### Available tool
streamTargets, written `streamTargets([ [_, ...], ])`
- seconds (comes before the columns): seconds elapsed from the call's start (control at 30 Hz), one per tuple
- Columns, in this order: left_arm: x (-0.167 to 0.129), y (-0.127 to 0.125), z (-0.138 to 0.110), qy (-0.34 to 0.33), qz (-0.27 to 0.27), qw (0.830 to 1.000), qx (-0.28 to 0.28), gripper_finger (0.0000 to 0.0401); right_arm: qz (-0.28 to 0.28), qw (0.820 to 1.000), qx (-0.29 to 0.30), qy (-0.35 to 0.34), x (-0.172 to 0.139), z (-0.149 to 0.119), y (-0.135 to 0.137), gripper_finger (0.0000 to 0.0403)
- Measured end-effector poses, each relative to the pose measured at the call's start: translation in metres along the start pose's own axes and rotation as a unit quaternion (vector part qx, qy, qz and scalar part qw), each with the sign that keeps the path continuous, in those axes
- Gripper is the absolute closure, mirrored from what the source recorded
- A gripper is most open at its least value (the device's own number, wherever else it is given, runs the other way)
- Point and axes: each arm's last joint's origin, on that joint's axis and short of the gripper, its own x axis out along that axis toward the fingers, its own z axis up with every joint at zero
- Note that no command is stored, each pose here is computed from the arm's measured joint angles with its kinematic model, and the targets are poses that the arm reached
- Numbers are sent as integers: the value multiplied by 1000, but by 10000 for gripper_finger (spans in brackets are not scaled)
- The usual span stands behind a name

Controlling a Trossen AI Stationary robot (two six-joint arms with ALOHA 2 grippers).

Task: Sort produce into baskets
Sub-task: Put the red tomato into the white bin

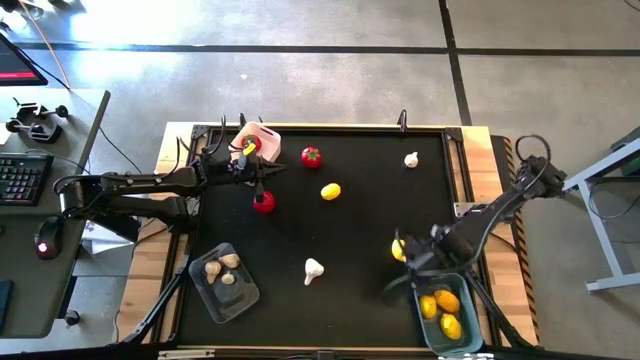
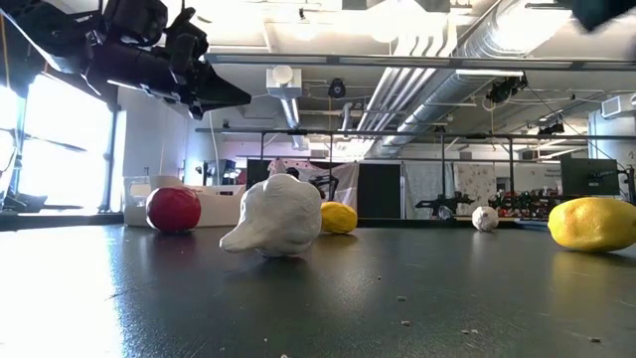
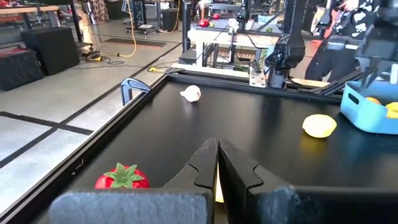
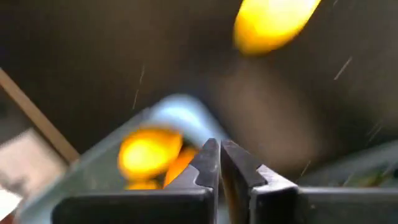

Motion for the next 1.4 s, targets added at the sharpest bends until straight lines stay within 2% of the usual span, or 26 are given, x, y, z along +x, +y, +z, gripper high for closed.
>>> streamTargets([
  [0.13, 0, 1, 0, -1, 19, 1000, 0, 401, -32, 995, -10, -97, -12, 25, -21, 385],
  [0.27, 0, 2, 0, -1, 33, 999, 0, 401, -55, 981, -39, -183, -20, 57, -37, 399],
  [0.37, 0, 2, 0, 0, 33, 999, 0, 401, -42, 967, -80, -240, -24, 85, -47, 399],
  [0.5, 0, 2, 0, 3, 33, 999, 0, 401, 15, 948, -115, -296, -7, 122, -72, 402],
  [0.67, 0, 2, -1, 3, 33, 999, -4, 401, 86, 902, -138, -399, 17, 155, -108, 402],
  [0.73, 0, 2, -1, 3, 33, 999, -5, 401, 91, 877, -149, -448, 22, 162, -120, 402],
  [0.83, 1, 2, -1, 5, 31, 999, -9, 401, 85, 852, -141, -498, 28, 168, -135, 402],
  [1.0, 10, 3, -3, 29, 23, 999, -38, 401, 50, 848, -127, -511, 36, 177, -151, 402],
  [1.2, 32, 7, -2, 83, 20, 996, -35, 401, 11, 845, -150, -513, 44, 185, -157, 402],
  [1.4, 55, 19, -6, 113, 34, 993, -29, 400, 6, 850, -158, -503, 49, 186, -157, 402],
])
